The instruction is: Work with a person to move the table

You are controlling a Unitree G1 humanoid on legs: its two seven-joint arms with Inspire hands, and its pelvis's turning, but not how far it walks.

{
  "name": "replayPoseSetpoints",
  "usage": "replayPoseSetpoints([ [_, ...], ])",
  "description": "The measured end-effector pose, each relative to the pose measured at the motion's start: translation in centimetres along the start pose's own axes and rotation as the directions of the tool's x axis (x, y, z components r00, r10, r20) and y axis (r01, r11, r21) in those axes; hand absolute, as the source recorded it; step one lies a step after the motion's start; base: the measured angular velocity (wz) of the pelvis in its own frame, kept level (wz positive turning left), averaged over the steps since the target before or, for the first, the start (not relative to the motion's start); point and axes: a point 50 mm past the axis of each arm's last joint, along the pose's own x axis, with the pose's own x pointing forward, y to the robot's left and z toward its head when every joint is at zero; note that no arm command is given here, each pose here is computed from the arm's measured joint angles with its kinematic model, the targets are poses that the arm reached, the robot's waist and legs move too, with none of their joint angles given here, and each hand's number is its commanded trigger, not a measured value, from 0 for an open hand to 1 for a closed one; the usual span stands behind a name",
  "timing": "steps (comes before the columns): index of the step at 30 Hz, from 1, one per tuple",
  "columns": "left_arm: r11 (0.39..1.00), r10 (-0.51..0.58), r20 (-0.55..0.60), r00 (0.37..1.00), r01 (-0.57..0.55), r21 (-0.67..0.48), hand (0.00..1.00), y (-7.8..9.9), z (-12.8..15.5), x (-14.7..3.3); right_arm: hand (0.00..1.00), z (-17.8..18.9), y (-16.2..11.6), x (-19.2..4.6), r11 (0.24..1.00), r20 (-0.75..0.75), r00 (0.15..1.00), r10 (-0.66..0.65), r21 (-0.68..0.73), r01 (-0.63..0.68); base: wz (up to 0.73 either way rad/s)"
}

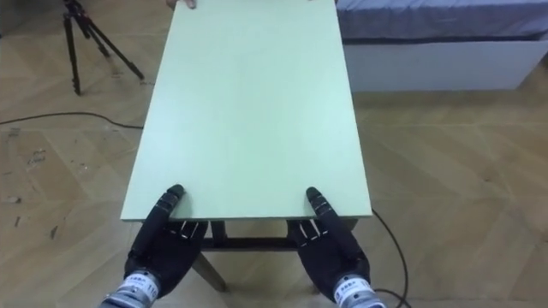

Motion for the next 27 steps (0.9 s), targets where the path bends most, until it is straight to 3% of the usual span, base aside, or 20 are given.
replayPoseSetpoints([
  [27,0.998,-0.053,0.004,0.999,0.052,0.024,1.0,0.8,-1.1,-1.3,1.0,-1.0,-1.9,-2.1,0.998,0.037,0.998,0.045,0.042,-0.047,0.0],
])
